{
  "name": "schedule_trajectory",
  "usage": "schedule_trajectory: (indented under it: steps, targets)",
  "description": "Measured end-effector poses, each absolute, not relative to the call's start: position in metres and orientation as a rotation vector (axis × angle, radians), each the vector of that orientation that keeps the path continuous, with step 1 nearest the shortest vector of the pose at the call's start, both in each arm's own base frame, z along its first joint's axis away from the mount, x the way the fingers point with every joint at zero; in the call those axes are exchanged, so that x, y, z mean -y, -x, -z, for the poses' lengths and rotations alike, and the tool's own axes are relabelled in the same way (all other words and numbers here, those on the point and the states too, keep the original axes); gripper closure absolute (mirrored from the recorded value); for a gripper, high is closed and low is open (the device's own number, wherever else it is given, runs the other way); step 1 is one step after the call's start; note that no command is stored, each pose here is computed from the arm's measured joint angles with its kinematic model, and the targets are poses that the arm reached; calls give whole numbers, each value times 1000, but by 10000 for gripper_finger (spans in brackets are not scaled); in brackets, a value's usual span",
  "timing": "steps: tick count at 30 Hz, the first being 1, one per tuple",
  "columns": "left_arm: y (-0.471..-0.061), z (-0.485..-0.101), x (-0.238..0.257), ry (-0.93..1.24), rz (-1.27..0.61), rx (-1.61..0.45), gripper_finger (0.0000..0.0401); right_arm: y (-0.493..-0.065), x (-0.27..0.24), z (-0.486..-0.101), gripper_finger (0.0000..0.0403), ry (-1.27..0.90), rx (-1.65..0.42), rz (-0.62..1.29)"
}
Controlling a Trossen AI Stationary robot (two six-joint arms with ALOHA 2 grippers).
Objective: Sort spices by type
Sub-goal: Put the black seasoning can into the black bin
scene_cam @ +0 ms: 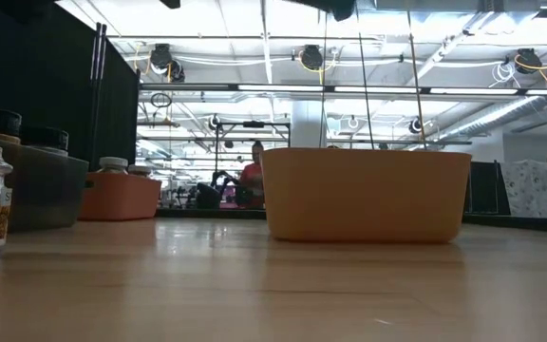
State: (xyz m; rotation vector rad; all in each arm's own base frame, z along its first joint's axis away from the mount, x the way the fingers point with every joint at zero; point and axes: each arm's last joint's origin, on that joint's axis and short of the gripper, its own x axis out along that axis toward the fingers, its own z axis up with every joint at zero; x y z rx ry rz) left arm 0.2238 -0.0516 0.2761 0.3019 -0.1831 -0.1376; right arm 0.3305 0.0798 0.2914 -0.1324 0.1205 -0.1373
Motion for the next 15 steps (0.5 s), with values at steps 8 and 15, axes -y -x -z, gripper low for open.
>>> schedule_trajectory:
  steps: [8,15]
  targets:
    - [-226,-280,50,-310,79,229,285,-332,-76,-299,124,132,-50,105]
    - [-239,-270,51,-307,66,249,285,-334,-70,-301,124,131,-32,111]
